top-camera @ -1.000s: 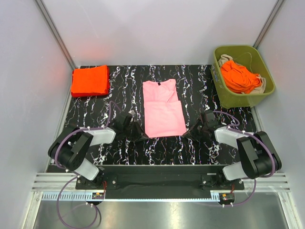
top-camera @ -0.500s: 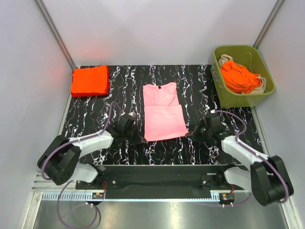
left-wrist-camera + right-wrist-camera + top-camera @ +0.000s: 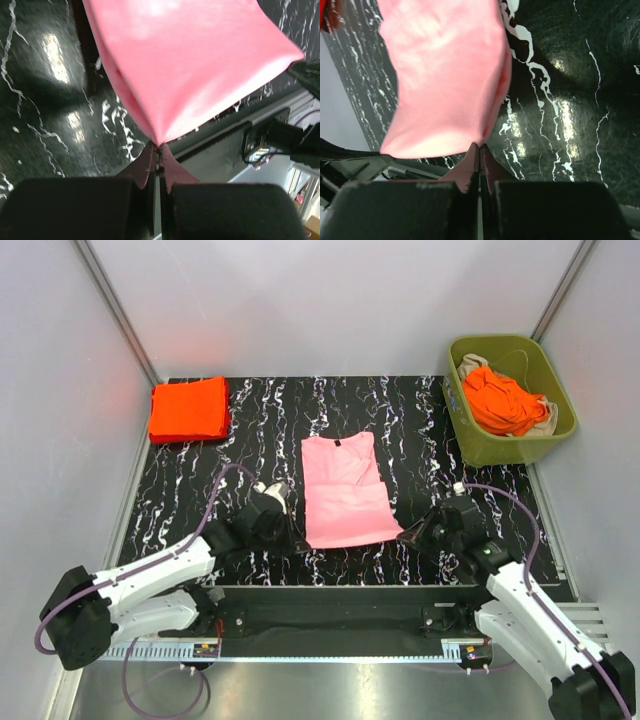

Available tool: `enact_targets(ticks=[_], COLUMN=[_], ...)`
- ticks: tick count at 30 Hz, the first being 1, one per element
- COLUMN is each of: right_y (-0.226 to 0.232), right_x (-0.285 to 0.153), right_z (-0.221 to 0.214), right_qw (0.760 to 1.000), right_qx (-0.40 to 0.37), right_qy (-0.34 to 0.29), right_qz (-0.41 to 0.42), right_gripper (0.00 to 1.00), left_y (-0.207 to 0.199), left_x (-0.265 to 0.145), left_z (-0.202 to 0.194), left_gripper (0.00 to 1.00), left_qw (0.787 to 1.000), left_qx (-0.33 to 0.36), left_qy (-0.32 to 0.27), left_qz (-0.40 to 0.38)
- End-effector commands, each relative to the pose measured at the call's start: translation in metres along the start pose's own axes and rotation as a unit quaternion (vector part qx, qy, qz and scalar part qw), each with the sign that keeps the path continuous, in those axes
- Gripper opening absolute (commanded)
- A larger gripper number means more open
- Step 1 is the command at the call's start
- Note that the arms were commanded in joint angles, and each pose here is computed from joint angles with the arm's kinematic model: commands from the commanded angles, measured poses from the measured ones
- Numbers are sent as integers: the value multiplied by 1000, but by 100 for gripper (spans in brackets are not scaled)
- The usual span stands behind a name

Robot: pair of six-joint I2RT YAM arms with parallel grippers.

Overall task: Fold and stack the t-shirts
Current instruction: Fold the tshirt

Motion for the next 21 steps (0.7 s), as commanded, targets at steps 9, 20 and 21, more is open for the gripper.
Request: enact_targets(ticks=[9,20,21], right_y=[82,163,170], right_x=[-29,24,38], right_z=[51,117,126], right_qw=[993,982,982], right_qx=[-96,-168,-170], right_qy=[-74,-81,-77], right_qz=[8,-6,-10], right_gripper=[0,0,0], left_y=[-29,-7,0], left_x=[-41,-21,-20], left_z=[76,200,213], left_gripper=[0,0,0], left_qw=[997,995,994], left_qx=[35,36,28], left_qy=[-66,-90,-96], left_qz=[29,38,43])
Point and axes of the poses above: each gripper's point midway between its finger pads, its own x axis out along the fingers, its own y axis along the line the jaws close on, z = x × y, the point moved 1 cm from there along -x, back along the fingers, and after that the axes turned 13 degrees about x, right-handed, at the moved point
